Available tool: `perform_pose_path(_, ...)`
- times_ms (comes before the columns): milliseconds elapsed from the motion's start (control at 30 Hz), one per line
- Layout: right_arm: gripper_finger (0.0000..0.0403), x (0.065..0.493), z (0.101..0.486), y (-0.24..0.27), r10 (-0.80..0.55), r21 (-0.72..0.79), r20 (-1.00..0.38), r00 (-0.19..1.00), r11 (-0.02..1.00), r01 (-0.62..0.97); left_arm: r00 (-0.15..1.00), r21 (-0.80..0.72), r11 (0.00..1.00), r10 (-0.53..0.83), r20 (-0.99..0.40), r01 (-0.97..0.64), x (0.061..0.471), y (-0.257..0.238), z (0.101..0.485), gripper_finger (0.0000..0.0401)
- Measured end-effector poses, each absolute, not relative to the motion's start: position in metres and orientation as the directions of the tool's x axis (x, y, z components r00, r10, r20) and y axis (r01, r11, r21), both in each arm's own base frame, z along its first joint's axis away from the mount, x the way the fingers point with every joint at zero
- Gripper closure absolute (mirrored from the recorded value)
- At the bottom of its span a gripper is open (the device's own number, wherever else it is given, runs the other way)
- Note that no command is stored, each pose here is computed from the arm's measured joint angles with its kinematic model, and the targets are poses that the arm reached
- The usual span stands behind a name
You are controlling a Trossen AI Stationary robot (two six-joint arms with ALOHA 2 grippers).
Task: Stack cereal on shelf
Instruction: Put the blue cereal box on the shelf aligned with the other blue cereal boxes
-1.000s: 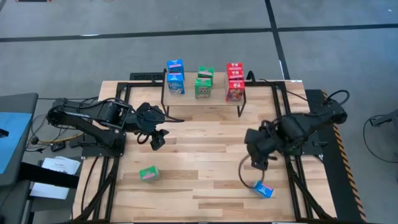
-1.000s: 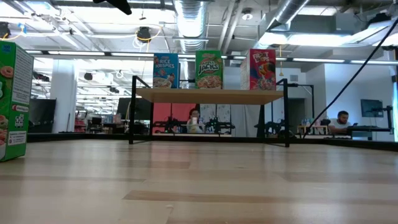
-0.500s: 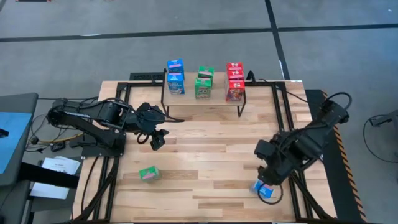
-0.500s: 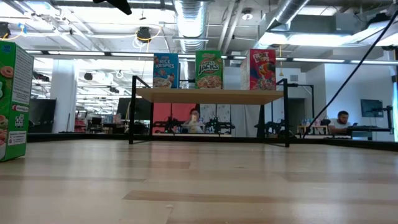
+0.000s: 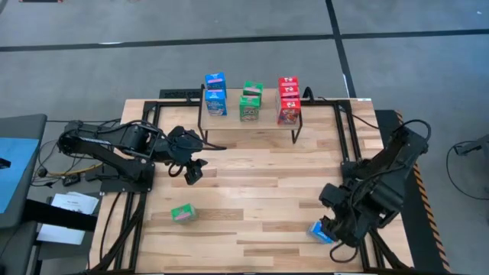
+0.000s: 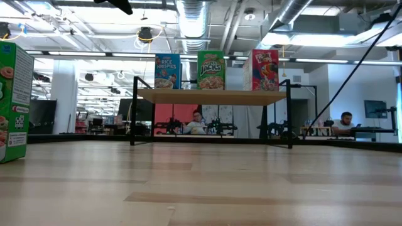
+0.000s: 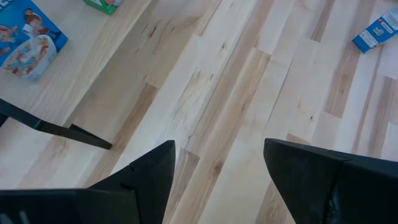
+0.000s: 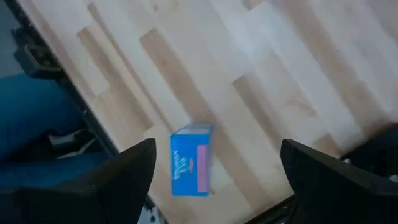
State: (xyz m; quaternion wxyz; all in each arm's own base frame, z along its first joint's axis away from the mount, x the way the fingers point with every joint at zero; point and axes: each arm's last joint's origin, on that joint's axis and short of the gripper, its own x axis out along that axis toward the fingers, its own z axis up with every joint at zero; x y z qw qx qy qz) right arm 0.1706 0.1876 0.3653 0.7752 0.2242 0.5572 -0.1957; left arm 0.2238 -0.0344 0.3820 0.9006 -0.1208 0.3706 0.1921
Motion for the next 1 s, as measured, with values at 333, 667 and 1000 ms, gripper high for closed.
perform_pose_path(333,0.0035,0.186,0.33,0.224,-0.074,0.045,-0.978,0.194,0.838,0.544,0.652,-0.084,0.9,0.243,-0.718,-0.427,0.224,-0.035,0.382,0.0167)
perform_pose_path(667,0.0035,0.197,0.305,0.249,-0.031,0.038,-0.992,0.119,0.842,0.538,0.652,-0.086,0.901,0.24,-0.719,-0.426,0.224,-0.035,0.382,0.0167)
perform_pose_path(1000,0.0035,0.197,0.298,0.254,-0.041,0.028,-0.994,0.099,0.794,0.607,0.652,-0.085,0.901,0.24,-0.719,-0.426,0.224,-0.035,0.382,0.0167)
